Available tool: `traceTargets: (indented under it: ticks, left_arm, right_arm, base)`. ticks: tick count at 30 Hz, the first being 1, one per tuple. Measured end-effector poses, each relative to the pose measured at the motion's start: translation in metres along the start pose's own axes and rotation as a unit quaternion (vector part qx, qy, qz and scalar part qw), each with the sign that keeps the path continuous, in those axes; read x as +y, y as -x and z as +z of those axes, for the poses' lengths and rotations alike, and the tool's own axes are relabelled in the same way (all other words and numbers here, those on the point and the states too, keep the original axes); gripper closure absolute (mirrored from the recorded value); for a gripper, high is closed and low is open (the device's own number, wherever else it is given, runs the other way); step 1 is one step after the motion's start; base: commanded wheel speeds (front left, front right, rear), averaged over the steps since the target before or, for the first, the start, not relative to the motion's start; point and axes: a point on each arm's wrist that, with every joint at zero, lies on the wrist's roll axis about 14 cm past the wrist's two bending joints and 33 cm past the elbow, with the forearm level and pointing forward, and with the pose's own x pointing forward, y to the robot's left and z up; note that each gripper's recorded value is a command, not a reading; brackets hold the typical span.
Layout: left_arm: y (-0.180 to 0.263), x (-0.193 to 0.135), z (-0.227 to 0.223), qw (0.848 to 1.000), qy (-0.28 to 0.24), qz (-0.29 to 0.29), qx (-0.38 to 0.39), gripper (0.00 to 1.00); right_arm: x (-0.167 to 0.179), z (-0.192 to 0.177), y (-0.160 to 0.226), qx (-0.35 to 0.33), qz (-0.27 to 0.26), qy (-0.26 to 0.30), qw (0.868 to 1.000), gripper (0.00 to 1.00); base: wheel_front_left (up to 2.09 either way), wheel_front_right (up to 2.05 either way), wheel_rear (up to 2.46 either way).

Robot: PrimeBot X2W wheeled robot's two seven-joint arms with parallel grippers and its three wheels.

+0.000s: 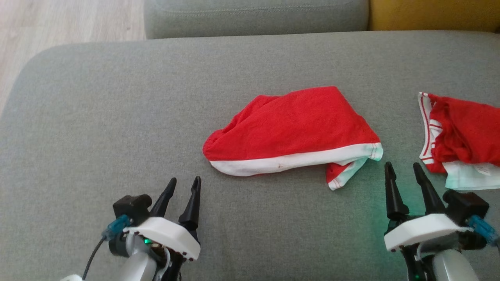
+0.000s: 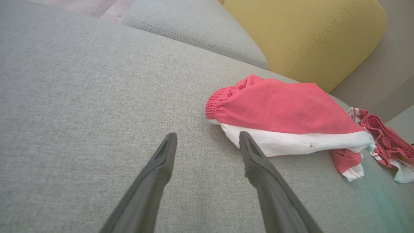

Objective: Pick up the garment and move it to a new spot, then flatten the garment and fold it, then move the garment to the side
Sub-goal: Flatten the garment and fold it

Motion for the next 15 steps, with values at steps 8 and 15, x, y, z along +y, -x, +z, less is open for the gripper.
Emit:
traceTargets:
  ticks: [8,15]
  left_arm:
    - [-0.004,0.007,-0.009,1.0,-0.003,0.007,0.015,0.0]
    - [-0.012,0.012,-0.009,1.0,-0.003,0.011,0.018,0.0]
  right_arm:
    - [-0.005,-0.014,-0.024,0.04,0.0,-0.021,0.999,0.0]
    - [-0.007,-0.028,-0.043,0.072,0.006,-0.036,0.997,0.0]
  base:
    - [0.0,0.0,0.0]
    - [0.0,0.0,0.0]
